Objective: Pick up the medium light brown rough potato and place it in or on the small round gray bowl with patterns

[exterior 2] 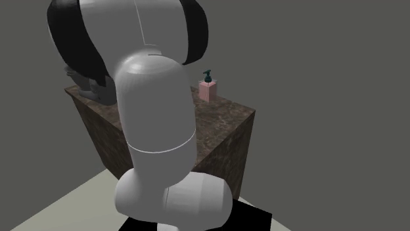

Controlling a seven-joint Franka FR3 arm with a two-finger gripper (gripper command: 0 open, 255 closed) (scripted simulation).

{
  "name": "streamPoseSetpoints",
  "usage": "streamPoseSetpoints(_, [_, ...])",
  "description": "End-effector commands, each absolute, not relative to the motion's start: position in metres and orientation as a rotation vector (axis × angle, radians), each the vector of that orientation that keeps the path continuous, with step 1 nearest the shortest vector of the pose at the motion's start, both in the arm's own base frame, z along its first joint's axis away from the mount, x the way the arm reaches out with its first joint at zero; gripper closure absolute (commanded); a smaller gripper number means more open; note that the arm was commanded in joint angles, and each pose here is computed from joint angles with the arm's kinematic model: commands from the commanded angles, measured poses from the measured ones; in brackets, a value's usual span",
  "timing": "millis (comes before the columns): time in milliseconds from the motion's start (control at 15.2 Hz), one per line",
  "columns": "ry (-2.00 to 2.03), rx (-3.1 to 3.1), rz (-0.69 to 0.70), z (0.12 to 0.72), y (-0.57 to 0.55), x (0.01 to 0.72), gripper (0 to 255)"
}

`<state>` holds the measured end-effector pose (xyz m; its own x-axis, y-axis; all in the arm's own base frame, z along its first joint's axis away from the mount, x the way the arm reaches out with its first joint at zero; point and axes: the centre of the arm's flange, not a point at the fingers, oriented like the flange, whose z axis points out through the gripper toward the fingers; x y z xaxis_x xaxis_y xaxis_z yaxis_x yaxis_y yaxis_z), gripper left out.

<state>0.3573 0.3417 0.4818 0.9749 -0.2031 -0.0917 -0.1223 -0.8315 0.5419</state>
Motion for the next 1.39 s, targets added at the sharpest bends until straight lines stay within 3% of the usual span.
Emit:
streamPoseSetpoints(0, [-0.230, 2.561, -0.196, 0.485, 0.357, 0.336, 255])
streamPoseSetpoints(330, [-0.230, 2.561, -0.196, 0.486, 0.389, 0.277, 255])
streamPoseSetpoints(1320, [-0.230, 2.561, -0.196, 0.409, 0.389, 0.277, 255])
